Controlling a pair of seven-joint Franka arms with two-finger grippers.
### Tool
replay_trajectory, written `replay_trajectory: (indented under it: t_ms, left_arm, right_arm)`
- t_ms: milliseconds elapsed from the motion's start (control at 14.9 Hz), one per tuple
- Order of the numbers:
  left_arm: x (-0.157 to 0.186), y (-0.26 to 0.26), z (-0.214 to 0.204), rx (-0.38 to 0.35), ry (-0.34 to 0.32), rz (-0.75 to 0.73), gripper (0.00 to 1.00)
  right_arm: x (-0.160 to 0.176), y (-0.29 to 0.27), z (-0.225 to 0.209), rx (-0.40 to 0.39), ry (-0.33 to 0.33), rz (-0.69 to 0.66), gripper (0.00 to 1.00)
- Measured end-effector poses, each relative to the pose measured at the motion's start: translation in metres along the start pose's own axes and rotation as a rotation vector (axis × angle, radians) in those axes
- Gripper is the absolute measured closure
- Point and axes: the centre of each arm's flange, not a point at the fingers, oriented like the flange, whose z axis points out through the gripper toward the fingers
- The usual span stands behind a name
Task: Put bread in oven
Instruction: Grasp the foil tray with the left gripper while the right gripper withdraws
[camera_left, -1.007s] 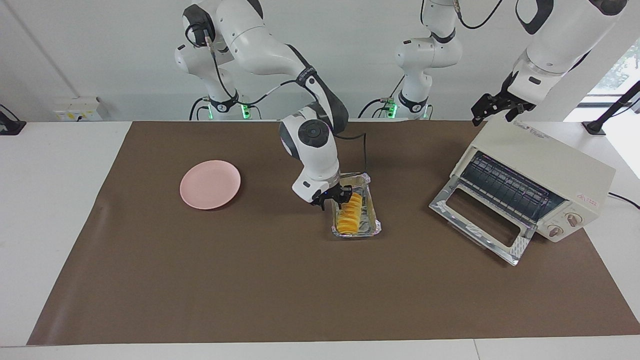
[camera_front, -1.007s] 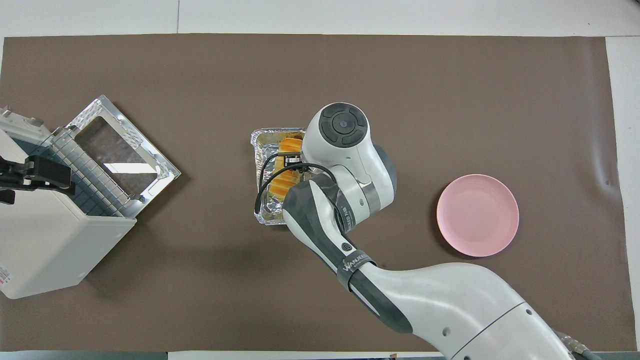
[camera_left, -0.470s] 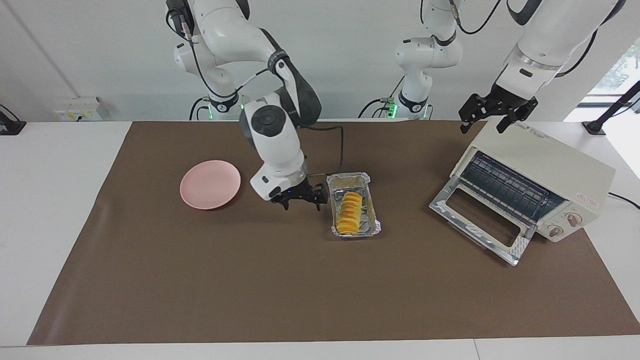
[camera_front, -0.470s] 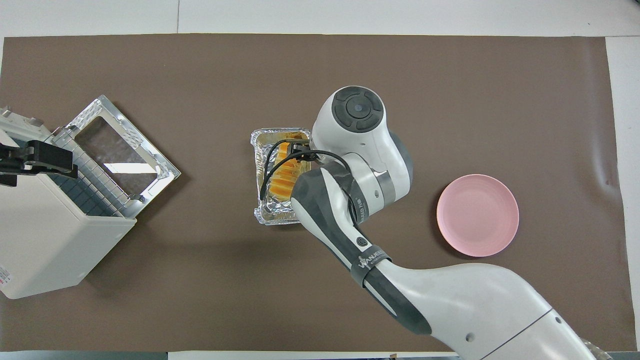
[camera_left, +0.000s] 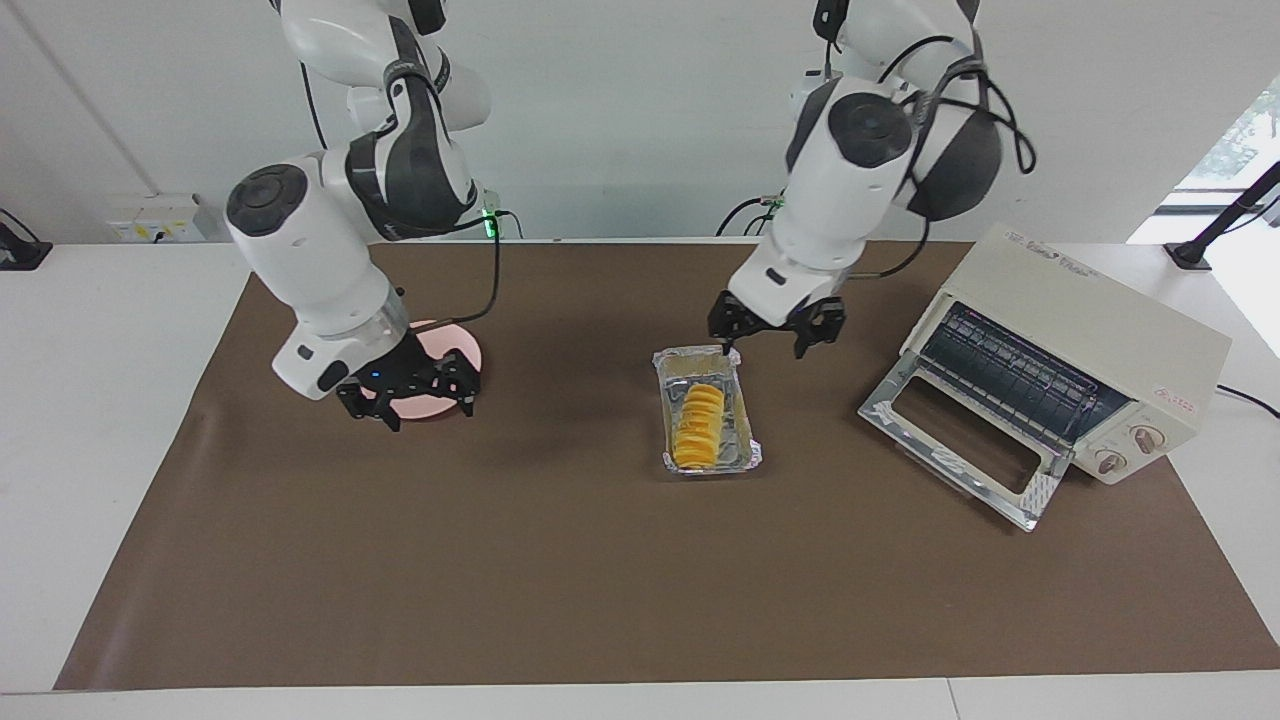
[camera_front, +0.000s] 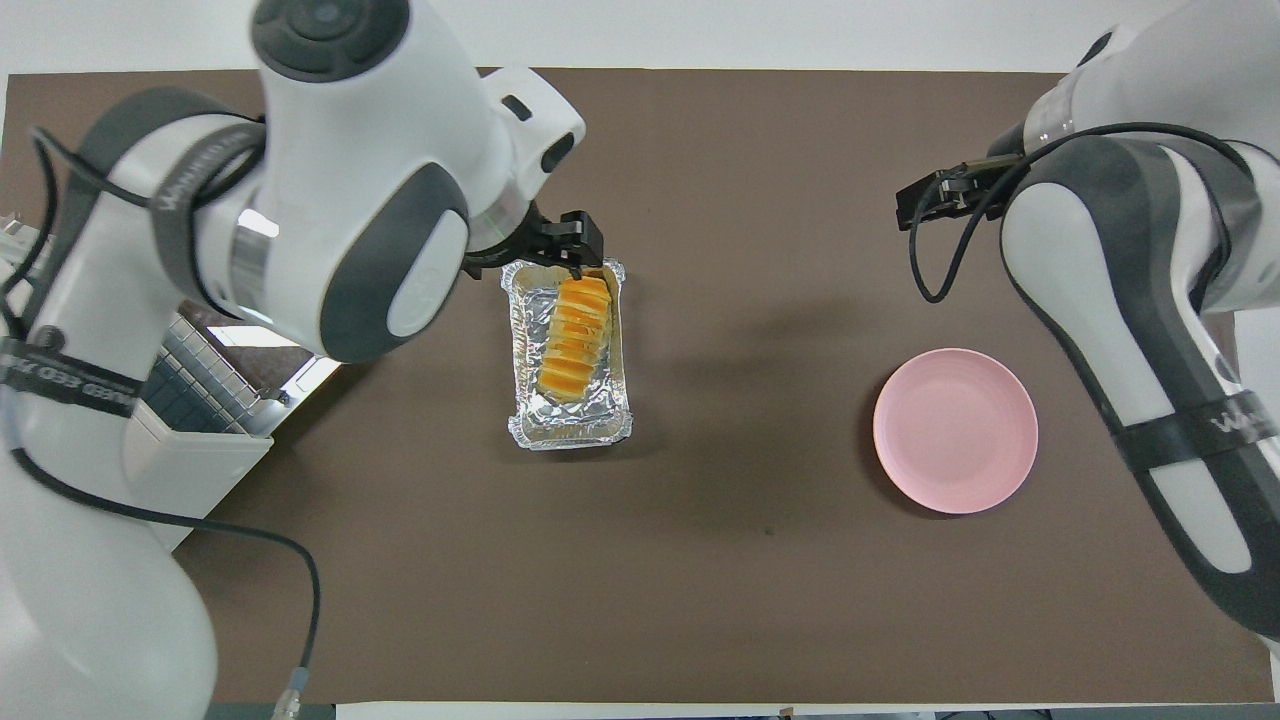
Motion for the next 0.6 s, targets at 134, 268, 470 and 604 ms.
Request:
replay_trajectory:
  t_ms: [134, 268, 470, 604]
  left_arm:
    - [-0.003, 0.035, 0.034, -0.004, 0.017, -0.02, 0.0]
    - [-0.003, 0.052, 0.074, 0.025, 0.011, -0.033, 0.0]
    - [-0.004, 0.061, 0.132, 0.066, -0.018, -0.044, 0.05]
    - [-0.007, 0.056, 0.152, 0.083, -0.041, -0.05, 0.1]
  right_arm:
    - [-0.019, 0.022, -0.023, -0.018, -0.056, -0.026, 0.0]
    - [-0.044, 0.038, -0.051, -0.045, -0.115, -0.043, 0.0]
    - [-0.077, 0.042, -0.095, -0.068, -0.147, -0.042, 0.0]
    - [-0.093, 0.045, -0.117, -0.074, -0.138, -0.032, 0.0]
